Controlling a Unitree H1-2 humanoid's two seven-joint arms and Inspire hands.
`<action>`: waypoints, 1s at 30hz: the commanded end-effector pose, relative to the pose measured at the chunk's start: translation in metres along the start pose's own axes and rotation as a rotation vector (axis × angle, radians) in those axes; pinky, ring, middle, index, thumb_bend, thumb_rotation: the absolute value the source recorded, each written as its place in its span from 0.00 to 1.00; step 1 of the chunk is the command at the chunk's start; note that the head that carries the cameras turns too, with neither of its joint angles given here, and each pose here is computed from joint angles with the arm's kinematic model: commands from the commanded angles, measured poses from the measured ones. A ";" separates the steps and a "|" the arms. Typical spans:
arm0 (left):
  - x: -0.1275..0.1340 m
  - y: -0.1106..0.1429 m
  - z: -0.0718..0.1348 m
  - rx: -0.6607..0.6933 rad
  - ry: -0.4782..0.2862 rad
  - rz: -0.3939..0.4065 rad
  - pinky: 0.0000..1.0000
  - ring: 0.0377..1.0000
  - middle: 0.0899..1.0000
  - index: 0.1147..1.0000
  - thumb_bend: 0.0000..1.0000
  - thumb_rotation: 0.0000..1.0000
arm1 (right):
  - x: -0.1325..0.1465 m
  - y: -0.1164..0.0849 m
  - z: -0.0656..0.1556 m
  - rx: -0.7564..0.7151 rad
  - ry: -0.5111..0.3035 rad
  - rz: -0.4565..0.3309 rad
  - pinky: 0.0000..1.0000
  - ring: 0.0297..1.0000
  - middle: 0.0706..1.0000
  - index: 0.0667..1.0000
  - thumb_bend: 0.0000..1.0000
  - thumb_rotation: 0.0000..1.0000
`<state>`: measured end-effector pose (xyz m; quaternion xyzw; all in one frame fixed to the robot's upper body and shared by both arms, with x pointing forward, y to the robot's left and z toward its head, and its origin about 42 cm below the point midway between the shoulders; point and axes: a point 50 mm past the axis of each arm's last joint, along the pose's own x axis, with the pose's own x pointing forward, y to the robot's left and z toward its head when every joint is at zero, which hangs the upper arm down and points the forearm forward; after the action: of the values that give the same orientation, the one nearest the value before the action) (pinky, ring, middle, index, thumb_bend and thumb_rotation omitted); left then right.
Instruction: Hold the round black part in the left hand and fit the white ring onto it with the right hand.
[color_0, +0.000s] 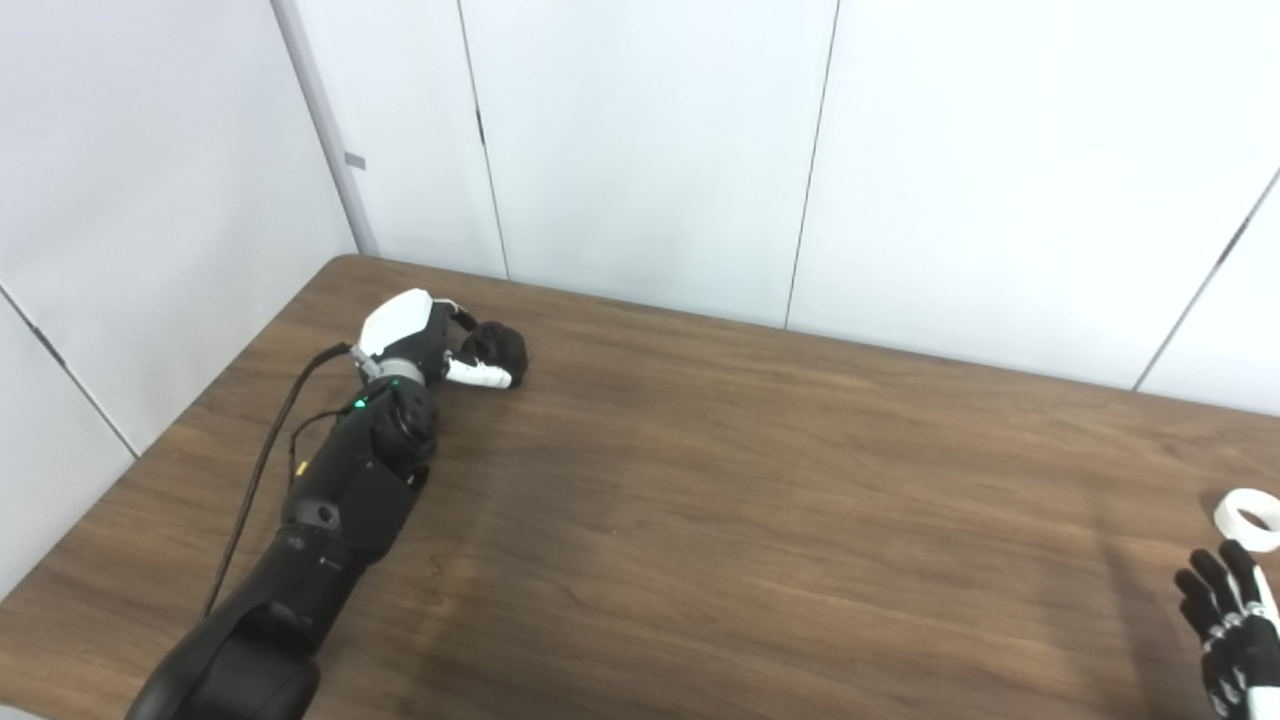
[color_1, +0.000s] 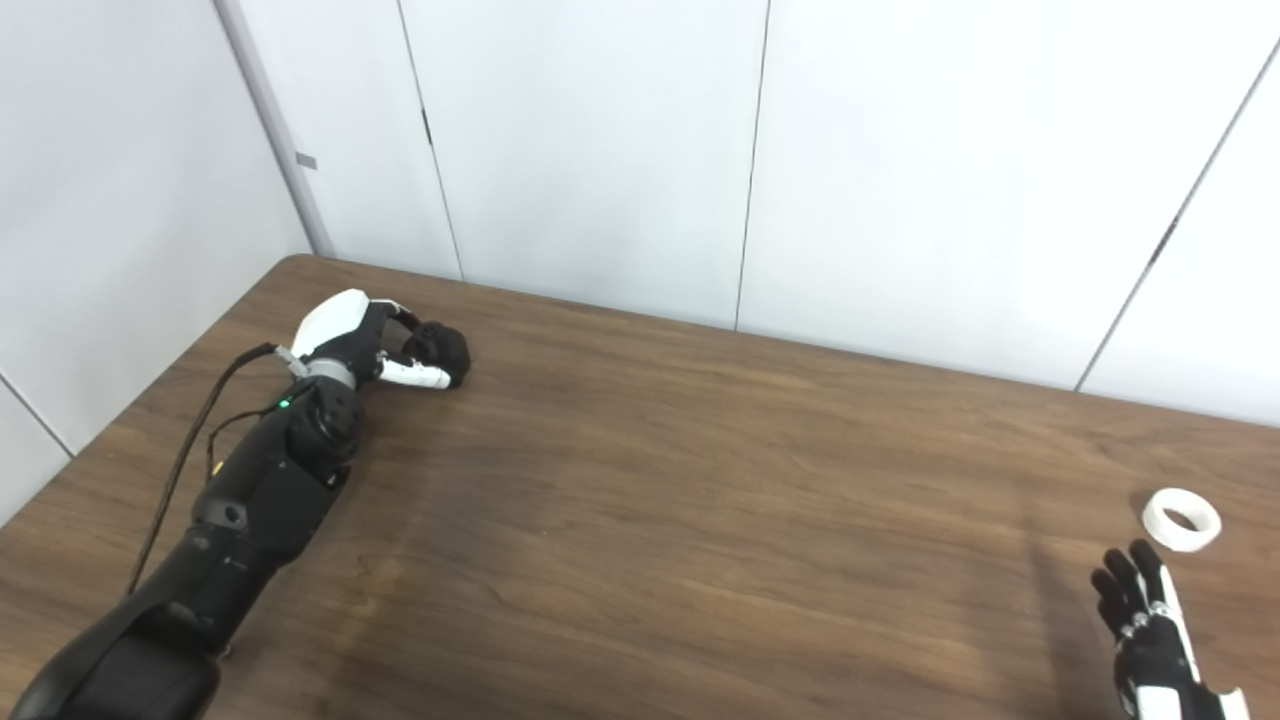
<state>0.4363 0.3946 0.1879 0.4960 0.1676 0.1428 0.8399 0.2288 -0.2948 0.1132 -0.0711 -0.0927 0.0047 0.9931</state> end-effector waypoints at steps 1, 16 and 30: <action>0.007 0.034 0.012 0.025 -0.034 0.105 1.00 0.98 0.91 0.72 0.87 0.30 | -0.031 0.011 -0.027 0.051 0.129 -0.022 0.98 0.95 0.96 0.98 0.53 1.00; 0.008 0.034 0.009 0.021 -0.019 0.097 1.00 0.97 0.90 0.72 0.87 0.30 | -0.031 0.011 -0.028 0.052 0.132 -0.026 0.99 0.95 0.96 0.98 0.52 1.00; 0.011 0.032 0.014 -0.009 -0.029 0.084 1.00 0.97 0.89 0.73 0.88 0.31 | -0.031 0.012 -0.027 0.052 0.135 -0.037 0.98 0.95 0.95 0.98 0.54 1.00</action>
<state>0.4360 0.3963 0.1860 0.4949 0.1736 0.1429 0.8393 0.2286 -0.2949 0.1128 -0.0701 -0.0891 0.0020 0.9936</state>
